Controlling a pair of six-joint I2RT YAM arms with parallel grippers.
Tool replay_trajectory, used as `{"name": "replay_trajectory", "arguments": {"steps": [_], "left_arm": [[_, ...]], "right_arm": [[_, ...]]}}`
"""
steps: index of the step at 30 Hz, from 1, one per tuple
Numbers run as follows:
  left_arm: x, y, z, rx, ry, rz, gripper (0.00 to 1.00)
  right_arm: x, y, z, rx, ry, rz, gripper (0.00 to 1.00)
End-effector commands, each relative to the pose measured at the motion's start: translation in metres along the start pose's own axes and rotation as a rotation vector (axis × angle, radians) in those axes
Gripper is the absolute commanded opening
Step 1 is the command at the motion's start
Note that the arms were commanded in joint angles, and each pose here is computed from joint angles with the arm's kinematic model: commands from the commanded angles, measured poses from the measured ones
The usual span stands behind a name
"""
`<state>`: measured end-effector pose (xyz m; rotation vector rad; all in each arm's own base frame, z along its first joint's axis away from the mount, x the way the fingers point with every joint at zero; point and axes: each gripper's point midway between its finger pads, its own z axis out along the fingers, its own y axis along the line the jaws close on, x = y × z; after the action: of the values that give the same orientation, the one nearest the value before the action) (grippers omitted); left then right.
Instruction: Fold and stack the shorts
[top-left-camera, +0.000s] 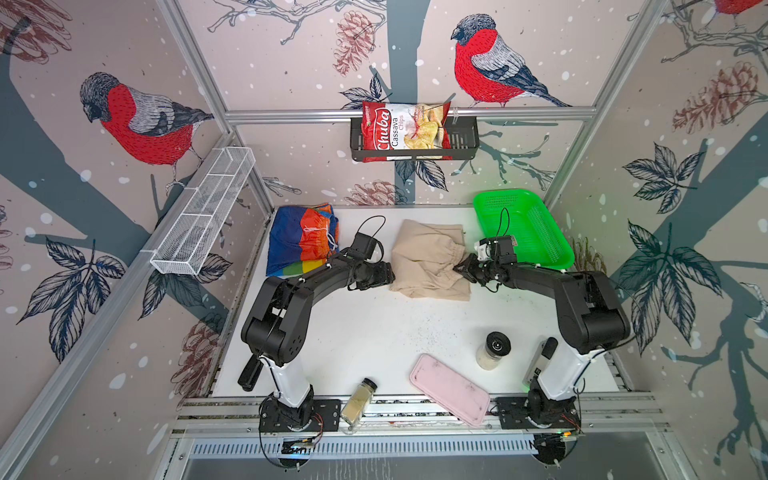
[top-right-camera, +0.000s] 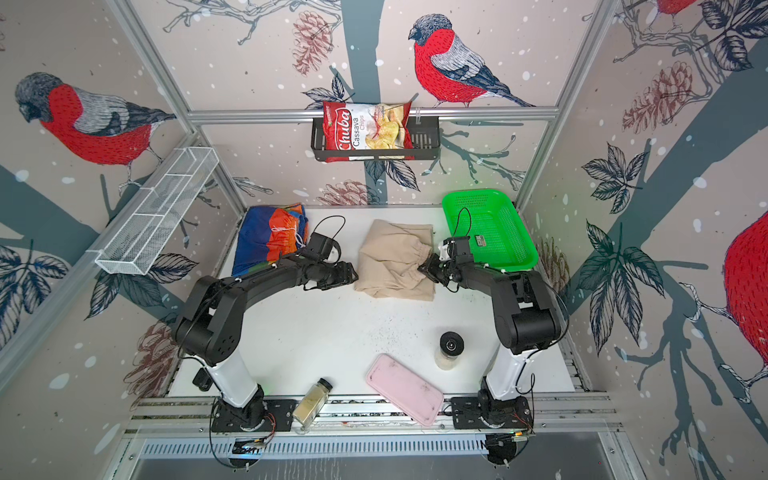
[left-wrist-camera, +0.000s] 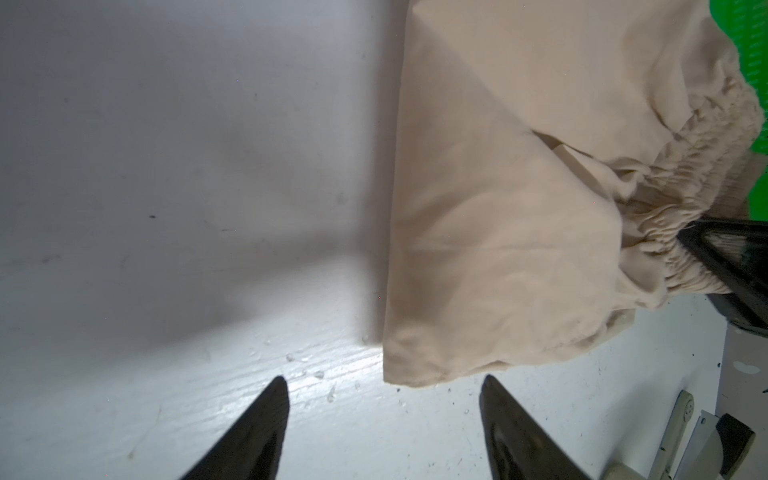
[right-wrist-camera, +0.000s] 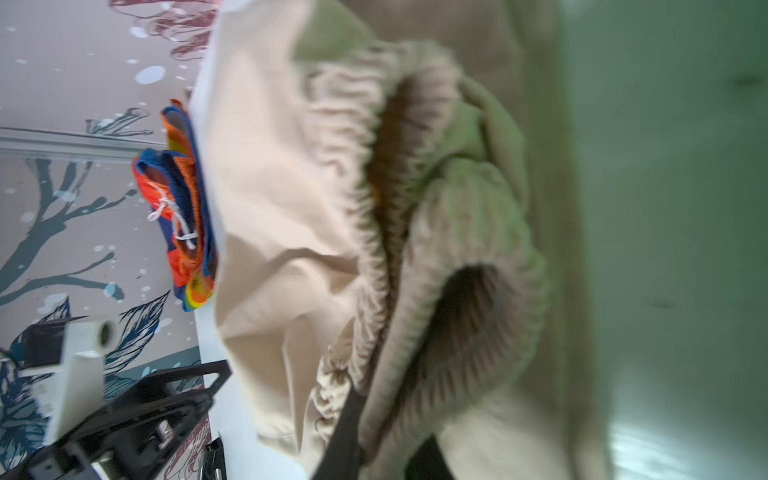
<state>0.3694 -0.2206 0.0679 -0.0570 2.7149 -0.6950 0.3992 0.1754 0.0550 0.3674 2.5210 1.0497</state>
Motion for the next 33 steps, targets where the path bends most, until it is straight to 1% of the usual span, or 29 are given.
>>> {"name": "replay_trajectory", "arguments": {"steps": [1,3,5,10,14,15,16,17,18,19,20,21,24,27,29,33], "left_arm": [[-0.004,-0.004,-0.001,0.012,-0.01,-0.003,0.73],[-0.005,-0.004,-0.001,0.015,-0.01,-0.004,0.72],[-0.006,-0.005,0.0,0.018,-0.012,-0.003,0.72],[-0.018,-0.008,0.003,0.018,-0.034,-0.003,0.73],[-0.035,-0.019,0.006,0.047,-0.064,-0.009,0.72],[-0.039,-0.022,0.007,0.052,-0.069,-0.01,0.71],[-0.045,-0.026,0.008,0.061,-0.077,-0.009,0.69],[-0.049,-0.028,0.008,0.063,-0.083,-0.011,0.66],[-0.053,-0.029,0.009,0.06,-0.089,-0.01,0.65],[-0.056,-0.028,0.01,0.051,-0.092,-0.011,0.64],[-0.059,-0.028,0.011,0.043,-0.098,-0.011,0.64],[-0.062,-0.028,0.012,0.043,-0.1,-0.013,0.64],[-0.065,-0.03,0.019,0.059,-0.101,-0.019,0.68],[-0.064,-0.032,0.028,0.096,-0.095,-0.034,0.71],[-0.06,-0.031,0.035,0.109,-0.08,-0.044,0.71],[-0.05,-0.023,0.046,0.101,-0.052,-0.051,0.71]], "right_arm": [[-0.015,-0.006,-0.005,-0.008,-0.064,-0.019,0.32],[-0.021,-0.011,-0.012,0.019,-0.091,-0.016,0.45],[-0.026,-0.014,-0.02,0.072,-0.119,-0.037,0.51],[-0.026,-0.019,-0.047,0.215,-0.188,-0.09,0.57],[-0.014,0.002,-0.064,0.244,-0.225,-0.159,0.58],[-0.011,0.01,-0.065,0.242,-0.232,-0.179,0.57],[-0.008,0.021,-0.067,0.238,-0.244,-0.208,0.54],[-0.006,0.031,-0.067,0.233,-0.256,-0.239,0.48],[-0.005,0.04,-0.066,0.224,-0.262,-0.262,0.39],[-0.003,0.049,-0.063,0.206,-0.263,-0.283,0.28],[-0.003,0.057,-0.059,0.18,-0.261,-0.298,0.19],[-0.003,0.059,-0.054,0.162,-0.256,-0.302,0.15],[-0.006,0.049,-0.032,0.158,-0.231,-0.288,0.11],[-0.001,0.021,-0.007,0.171,-0.19,-0.247,0.08],[0.011,-0.004,0.008,0.192,-0.148,-0.215,0.06],[0.032,-0.033,0.017,0.223,-0.1,-0.185,0.05]]}}
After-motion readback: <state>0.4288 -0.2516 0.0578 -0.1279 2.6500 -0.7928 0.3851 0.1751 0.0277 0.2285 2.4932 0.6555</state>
